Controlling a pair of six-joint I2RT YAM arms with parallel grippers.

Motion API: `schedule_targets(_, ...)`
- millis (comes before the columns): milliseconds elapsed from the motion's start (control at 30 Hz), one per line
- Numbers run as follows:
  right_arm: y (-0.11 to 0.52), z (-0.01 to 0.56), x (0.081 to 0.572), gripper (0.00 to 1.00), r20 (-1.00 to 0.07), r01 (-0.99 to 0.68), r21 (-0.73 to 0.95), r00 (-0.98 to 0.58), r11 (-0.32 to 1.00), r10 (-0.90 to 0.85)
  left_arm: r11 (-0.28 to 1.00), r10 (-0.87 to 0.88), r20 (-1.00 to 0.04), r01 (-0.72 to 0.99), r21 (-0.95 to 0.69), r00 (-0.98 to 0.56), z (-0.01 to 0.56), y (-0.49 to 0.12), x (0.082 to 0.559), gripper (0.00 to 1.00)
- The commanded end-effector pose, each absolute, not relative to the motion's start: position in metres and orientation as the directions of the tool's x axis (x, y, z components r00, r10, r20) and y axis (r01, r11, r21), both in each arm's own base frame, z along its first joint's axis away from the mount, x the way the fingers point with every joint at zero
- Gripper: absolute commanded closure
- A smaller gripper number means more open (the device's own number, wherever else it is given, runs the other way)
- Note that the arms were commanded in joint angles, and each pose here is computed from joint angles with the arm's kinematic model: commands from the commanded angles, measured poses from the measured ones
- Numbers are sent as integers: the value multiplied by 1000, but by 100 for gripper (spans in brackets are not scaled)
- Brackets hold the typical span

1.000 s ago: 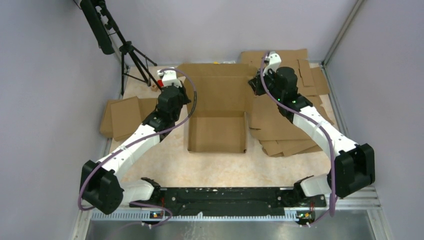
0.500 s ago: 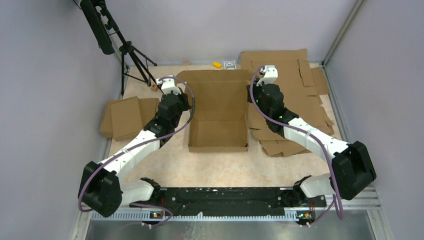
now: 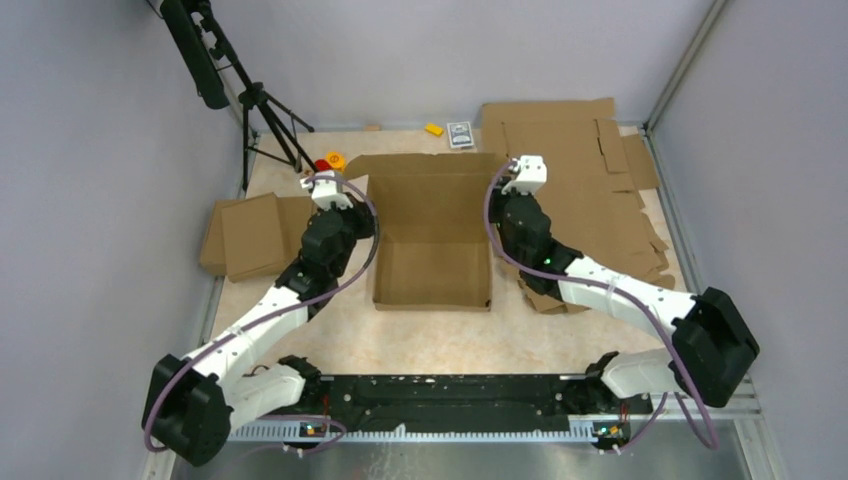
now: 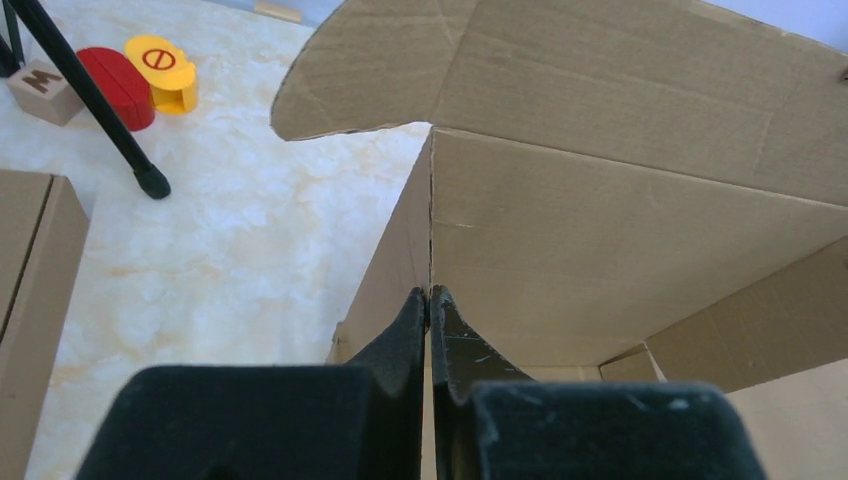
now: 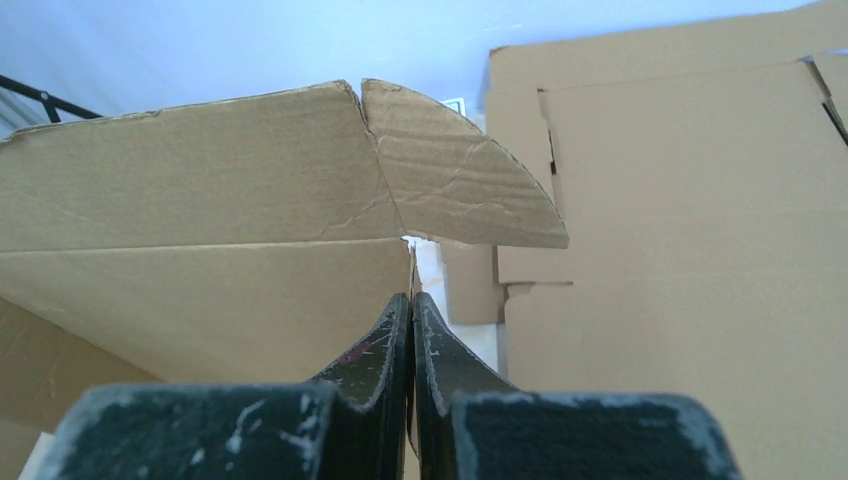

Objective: Fold the paper box

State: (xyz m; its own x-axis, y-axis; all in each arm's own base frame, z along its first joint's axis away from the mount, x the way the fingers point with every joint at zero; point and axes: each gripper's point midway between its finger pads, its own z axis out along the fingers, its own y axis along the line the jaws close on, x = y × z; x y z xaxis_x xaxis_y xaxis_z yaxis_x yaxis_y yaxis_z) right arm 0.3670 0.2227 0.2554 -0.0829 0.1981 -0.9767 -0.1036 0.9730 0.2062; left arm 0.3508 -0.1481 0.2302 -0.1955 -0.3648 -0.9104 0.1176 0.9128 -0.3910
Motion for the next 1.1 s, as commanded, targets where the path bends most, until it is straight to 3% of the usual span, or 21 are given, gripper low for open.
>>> schedule_targets(0, 225, 274, 346, 100, -965, -130, 260, -30, 957, 259, 872, -406, -888, 200, -447, -214, 228, -158, 330, 100)
schedule_targets(467, 228, 257, 315, 100, -967, -98, 255, -13, 962, 255, 889, -364, -901, 200, -412, -236, 213, -146, 308, 100)
schedule_targets(833, 218, 219, 299, 100, -966, -80, 252, -86, 964, 245, 897, -357, -897, 171, -407, -260, 192, -136, 295, 100)
schedule_targets(1067, 222, 210, 285, 95, -972, -166, 204, -154, 965, 179, 894, -361, -891, 171, -415, -276, 187, -138, 293, 100)
